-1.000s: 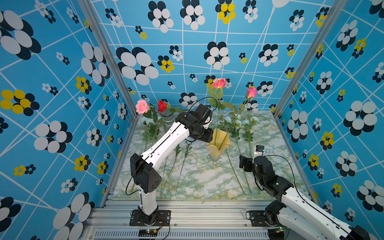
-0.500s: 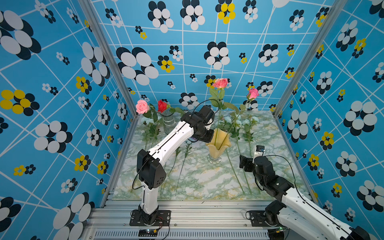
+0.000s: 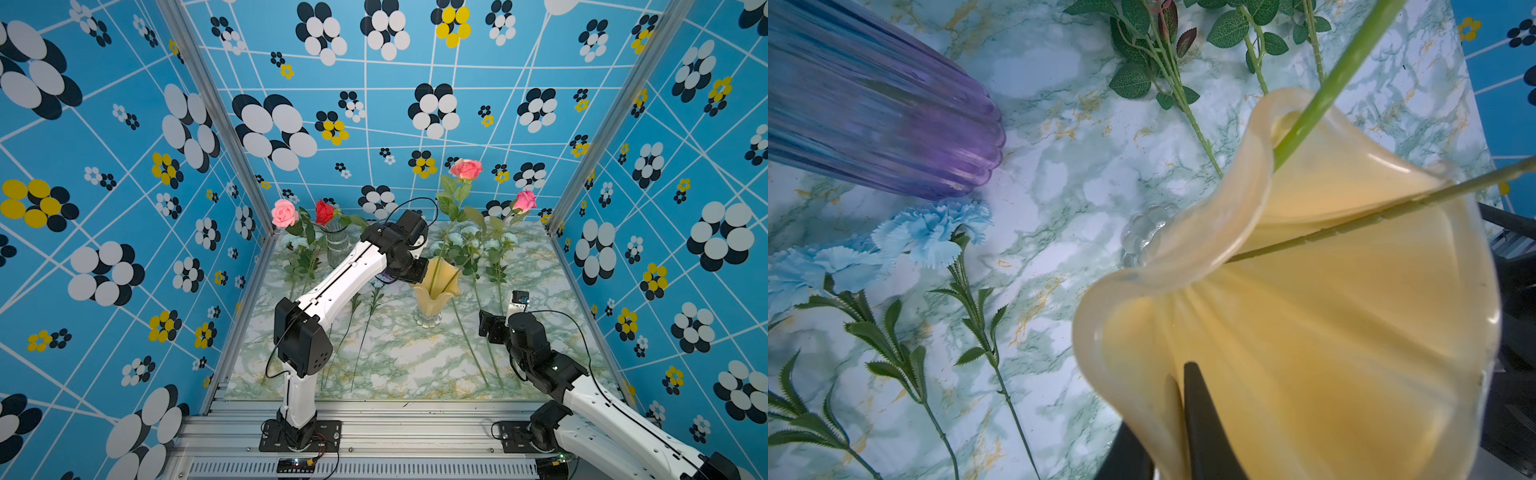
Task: Pick out blue flowers from the vase
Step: Move the vase to the center of the board.
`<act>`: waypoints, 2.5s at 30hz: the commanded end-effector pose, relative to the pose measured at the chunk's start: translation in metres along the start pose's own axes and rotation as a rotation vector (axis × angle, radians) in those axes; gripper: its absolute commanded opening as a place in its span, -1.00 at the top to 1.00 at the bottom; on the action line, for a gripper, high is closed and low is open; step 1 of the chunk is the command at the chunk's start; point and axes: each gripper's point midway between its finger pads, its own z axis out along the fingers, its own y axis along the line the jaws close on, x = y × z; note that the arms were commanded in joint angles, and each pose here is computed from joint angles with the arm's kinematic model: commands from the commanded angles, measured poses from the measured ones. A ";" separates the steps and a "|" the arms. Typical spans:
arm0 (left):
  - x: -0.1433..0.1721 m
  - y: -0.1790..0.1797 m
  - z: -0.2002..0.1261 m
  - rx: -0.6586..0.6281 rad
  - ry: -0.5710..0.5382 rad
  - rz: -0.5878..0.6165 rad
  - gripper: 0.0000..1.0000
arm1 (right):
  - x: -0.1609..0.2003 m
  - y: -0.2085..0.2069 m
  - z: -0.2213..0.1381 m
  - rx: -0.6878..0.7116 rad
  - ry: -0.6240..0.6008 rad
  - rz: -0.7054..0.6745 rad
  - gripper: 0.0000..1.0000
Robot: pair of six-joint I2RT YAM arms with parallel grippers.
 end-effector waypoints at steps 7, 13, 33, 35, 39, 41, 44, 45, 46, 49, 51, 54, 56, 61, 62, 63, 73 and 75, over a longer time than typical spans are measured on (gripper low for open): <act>-0.027 0.022 -0.002 -0.014 -0.081 -0.012 1.00 | -0.002 -0.002 -0.001 0.005 -0.002 -0.003 -0.87; -0.039 0.039 -0.004 -0.026 -0.113 -0.032 1.00 | -0.001 -0.002 -0.001 0.005 -0.001 -0.002 -0.87; -0.100 0.055 0.002 0.011 -0.219 -0.060 1.00 | 0.000 0.000 0.002 0.006 0.012 -0.011 -0.86; -0.105 0.056 0.007 0.015 -0.220 -0.066 1.00 | 0.000 0.000 0.002 0.005 0.013 -0.011 -0.86; -0.114 0.059 0.013 0.016 -0.227 -0.073 1.00 | 0.000 0.000 0.003 0.007 0.015 -0.011 -0.86; -0.117 0.063 0.016 0.013 -0.233 -0.080 1.00 | 0.000 0.000 0.003 0.006 0.015 -0.011 -0.86; -0.121 0.070 0.019 0.009 -0.243 -0.095 1.00 | 0.000 0.000 0.003 0.007 0.016 -0.012 -0.86; -0.122 0.073 0.021 0.007 -0.244 -0.099 1.00 | 0.000 0.000 0.003 0.007 0.017 -0.012 -0.86; -0.124 0.076 0.021 0.005 -0.248 -0.102 1.00 | 0.001 0.000 0.004 0.008 0.018 -0.013 -0.86; -0.127 0.082 0.021 -0.006 -0.257 -0.111 1.00 | 0.000 0.001 0.004 0.008 0.019 -0.014 -0.86; -0.130 0.086 0.021 -0.010 -0.266 -0.113 1.00 | 0.001 0.000 0.005 0.011 0.022 -0.014 -0.86; -0.134 0.086 0.022 -0.010 -0.281 -0.103 1.00 | 0.000 0.000 0.005 0.012 0.023 -0.014 -0.86; -0.137 0.085 0.025 -0.004 -0.288 -0.099 1.00 | 0.001 0.001 0.005 0.012 0.024 -0.015 -0.86; -0.143 0.082 0.025 0.005 -0.313 -0.094 1.00 | 0.001 0.000 0.006 0.012 0.024 -0.014 -0.85; -0.144 0.081 0.024 0.006 -0.318 -0.095 1.00 | 0.000 0.001 0.006 0.011 0.024 -0.016 -0.86; -0.145 0.081 0.024 0.007 -0.321 -0.093 1.00 | 0.001 0.001 0.006 0.012 0.024 -0.016 -0.86; -0.155 0.080 0.027 0.053 -0.353 -0.114 1.00 | 0.000 0.000 0.005 0.011 0.023 -0.014 -0.86; -0.158 0.078 0.027 0.072 -0.361 -0.122 1.00 | 0.001 0.001 0.005 0.012 0.023 -0.015 -0.86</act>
